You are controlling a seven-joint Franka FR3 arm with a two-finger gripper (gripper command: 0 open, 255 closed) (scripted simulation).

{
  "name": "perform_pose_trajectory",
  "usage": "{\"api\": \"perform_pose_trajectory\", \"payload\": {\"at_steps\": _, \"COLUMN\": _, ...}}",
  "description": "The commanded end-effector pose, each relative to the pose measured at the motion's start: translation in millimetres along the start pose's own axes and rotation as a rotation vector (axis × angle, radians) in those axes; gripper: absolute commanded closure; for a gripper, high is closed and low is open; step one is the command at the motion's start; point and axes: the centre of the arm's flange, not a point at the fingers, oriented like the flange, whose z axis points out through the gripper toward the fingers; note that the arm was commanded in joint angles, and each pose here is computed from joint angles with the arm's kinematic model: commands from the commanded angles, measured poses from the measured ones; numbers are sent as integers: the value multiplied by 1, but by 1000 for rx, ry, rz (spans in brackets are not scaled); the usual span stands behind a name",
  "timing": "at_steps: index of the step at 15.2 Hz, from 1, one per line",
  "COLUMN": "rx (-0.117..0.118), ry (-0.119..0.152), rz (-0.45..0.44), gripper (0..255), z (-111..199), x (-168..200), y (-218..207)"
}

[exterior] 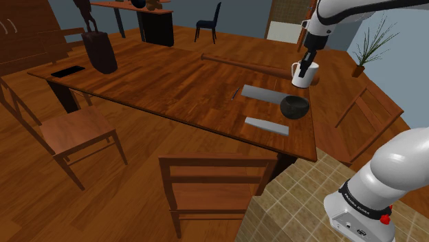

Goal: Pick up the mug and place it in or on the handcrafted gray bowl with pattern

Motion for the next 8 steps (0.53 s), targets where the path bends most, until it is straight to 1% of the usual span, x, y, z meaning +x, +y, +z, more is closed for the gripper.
{"api": "perform_pose_trajectory", "payload": {"at_steps": 1, "rx": 0, "ry": 0, "rz": -1, "gripper": 255, "z": 10, "x": -2, "y": 0}}
{"api": "perform_pose_trajectory", "payload": {"at_steps": 8, "rx": 0, "ry": 0, "rz": -1, "gripper": 255, "z": 47, "x": -2, "y": -2}}
